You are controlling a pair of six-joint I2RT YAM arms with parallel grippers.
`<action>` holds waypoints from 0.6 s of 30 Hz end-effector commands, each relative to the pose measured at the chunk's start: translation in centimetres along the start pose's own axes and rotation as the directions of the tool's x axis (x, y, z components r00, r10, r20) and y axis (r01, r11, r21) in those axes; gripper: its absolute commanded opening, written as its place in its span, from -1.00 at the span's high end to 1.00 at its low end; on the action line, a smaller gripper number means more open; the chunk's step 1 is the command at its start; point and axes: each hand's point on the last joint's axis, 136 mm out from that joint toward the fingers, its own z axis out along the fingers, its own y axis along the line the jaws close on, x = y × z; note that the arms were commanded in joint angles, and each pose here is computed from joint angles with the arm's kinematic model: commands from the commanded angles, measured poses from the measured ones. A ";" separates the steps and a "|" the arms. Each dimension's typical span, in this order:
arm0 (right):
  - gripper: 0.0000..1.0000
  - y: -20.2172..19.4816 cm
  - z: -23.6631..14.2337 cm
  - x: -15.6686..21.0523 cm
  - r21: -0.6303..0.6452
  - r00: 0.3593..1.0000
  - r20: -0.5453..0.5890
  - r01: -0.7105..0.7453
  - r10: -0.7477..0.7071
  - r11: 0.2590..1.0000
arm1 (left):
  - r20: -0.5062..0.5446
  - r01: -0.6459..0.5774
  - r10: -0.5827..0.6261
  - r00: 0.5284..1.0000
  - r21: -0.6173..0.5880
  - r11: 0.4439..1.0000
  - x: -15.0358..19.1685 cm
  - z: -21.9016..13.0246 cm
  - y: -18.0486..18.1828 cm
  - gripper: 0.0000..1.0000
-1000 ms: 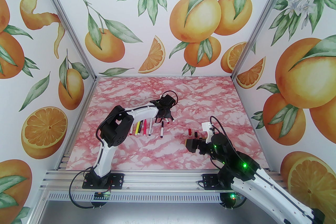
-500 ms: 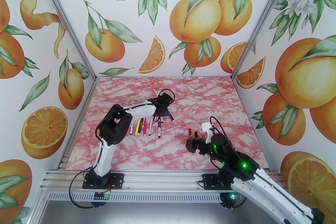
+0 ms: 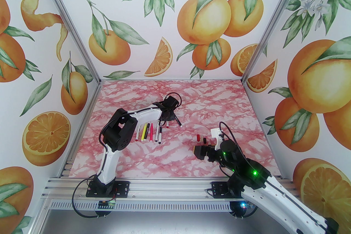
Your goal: Open the pen caps
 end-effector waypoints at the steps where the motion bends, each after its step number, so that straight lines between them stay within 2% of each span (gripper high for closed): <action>1: -0.99 0.5 0.2 -0.5 -0.017 1.000 0.021 -0.006 0.007 1.000 | -0.075 -0.033 0.029 0.997 -0.053 0.998 1.8 1.4 1.6 0.53; 11: -0.99 0.9 0.6 -0.8 -0.025 1.000 0.015 -0.005 0.005 1.000 | -0.091 -0.067 0.062 0.994 -0.052 0.996 1.9 1.5 1.5 0.45; 15: -0.99 1.4 0.6 -1.2 -0.043 0.999 0.027 -0.018 0.019 0.999 | -0.091 -0.081 0.078 0.993 -0.035 0.996 1.7 1.2 1.2 0.66; 18: -0.99 1.9 0.5 -1.8 -0.067 0.997 0.052 -0.058 0.062 0.996 | -0.057 -0.114 0.115 0.992 0.021 0.993 0.7 -0.2 0.3 0.71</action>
